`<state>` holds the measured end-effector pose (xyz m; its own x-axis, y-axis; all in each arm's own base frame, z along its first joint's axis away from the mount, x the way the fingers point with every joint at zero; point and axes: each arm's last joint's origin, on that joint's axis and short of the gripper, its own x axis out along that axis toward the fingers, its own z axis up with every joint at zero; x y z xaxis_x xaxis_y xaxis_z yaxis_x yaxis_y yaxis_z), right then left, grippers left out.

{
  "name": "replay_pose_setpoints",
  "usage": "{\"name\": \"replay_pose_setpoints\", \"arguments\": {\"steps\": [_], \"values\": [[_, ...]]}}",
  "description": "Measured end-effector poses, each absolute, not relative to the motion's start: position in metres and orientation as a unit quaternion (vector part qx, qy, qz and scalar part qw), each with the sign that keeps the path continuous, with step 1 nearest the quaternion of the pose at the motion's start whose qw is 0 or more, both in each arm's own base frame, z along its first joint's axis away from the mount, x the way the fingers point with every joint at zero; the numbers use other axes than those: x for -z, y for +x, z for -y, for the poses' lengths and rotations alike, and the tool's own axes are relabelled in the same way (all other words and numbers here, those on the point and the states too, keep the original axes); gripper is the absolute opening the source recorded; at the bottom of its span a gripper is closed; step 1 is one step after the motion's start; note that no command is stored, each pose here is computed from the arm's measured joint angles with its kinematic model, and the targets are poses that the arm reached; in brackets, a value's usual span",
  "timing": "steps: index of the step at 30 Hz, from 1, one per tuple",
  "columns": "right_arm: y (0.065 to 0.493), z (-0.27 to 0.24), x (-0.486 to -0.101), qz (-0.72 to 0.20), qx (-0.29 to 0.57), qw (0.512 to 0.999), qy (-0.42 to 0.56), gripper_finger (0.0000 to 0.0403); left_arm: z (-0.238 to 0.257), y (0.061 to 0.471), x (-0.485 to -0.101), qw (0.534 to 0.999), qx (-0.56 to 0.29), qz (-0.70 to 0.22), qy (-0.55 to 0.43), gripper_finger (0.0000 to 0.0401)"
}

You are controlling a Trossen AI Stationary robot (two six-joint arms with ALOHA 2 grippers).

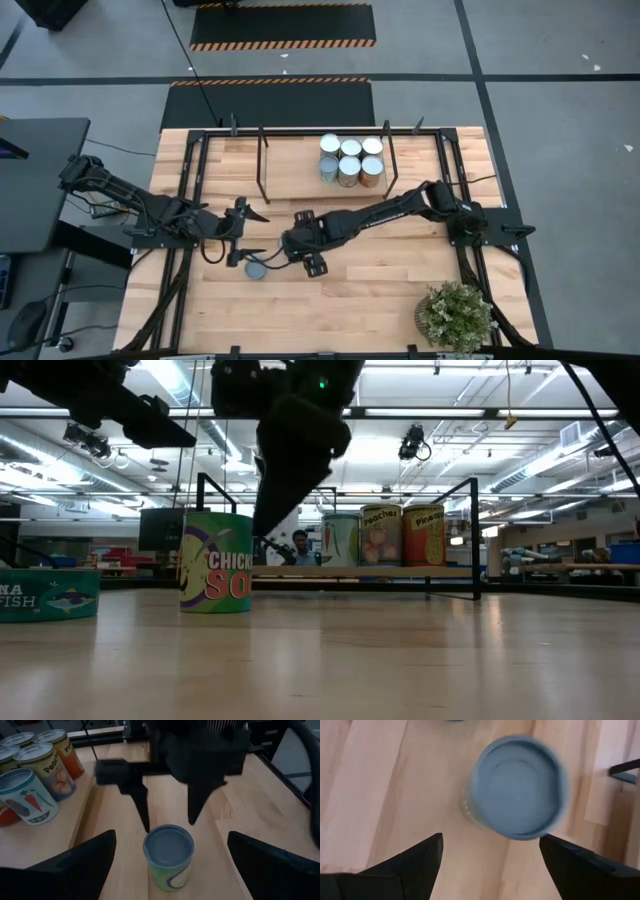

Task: Pick and place cans onto a shelf
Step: Put the canned chicken soup on the shelf

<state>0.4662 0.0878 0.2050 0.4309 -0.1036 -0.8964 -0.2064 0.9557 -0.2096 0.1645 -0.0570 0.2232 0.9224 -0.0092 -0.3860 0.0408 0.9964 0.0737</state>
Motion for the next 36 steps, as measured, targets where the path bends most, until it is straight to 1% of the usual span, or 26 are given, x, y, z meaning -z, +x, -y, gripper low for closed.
{"name": "replay_pose_setpoints", "arguments": {"steps": [5, 9, 11, 15, 18, 21, 25, 28, 36], "values": [[0.462, -0.094, -0.192, -0.533, -0.022, 0.834, -0.139, 0.0339, 0.057, 0.164, -0.222, 0.979, 0.015, -0.202, 0.040, 0.0389], [0.455, -0.096, -0.186, -0.553, -0.016, 0.822, -0.134, 0.0339, 0.057, 0.161, -0.214, 0.970, 0.021, -0.241, 0.032, 0.0389], [0.450, -0.098, -0.188, -0.557, -0.008, 0.819, -0.136, 0.0338, 0.057, 0.161, -0.208, 0.963, 0.018, -0.268, 0.033, 0.0389], [0.435, -0.102, -0.200, -0.543, 0.014, 0.828, -0.141, 0.0338, 0.060, 0.166, -0.198, 0.954, 0.026, -0.298, 0.017, 0.0389], [0.423, -0.103, -0.204, -0.521, 0.025, 0.842, -0.136, 0.0338, 0.063, 0.174, -0.190, 0.950, 0.022, -0.312, 0.009, 0.0389], [0.410, -0.102, -0.200, -0.493, 0.038, 0.859, -0.130, 0.0338, 0.066, 0.182, -0.183, 0.948, 0.011, -0.318, 0.005, 0.0389], [0.388, -0.098, -0.196, -0.475, 0.057, 0.870, -0.122, 0.0338, 0.067, 0.189, -0.173, 0.945, -0.030, -0.326, -0.015, 0.0389], [0.374, -0.097, -0.199, -0.441, 0.066, 0.888, -0.114, 0.0338, 0.068, 0.194, -0.165, 0.940, -0.063, -0.331, -0.046, 0.0389], [0.334, -0.088, -0.203, -0.353, 0.082, 0.923, -0.129, 0.0338, 0.076, 0.212, -0.142, 0.934, -0.094, -0.329, -0.104, 0.0389]]}}
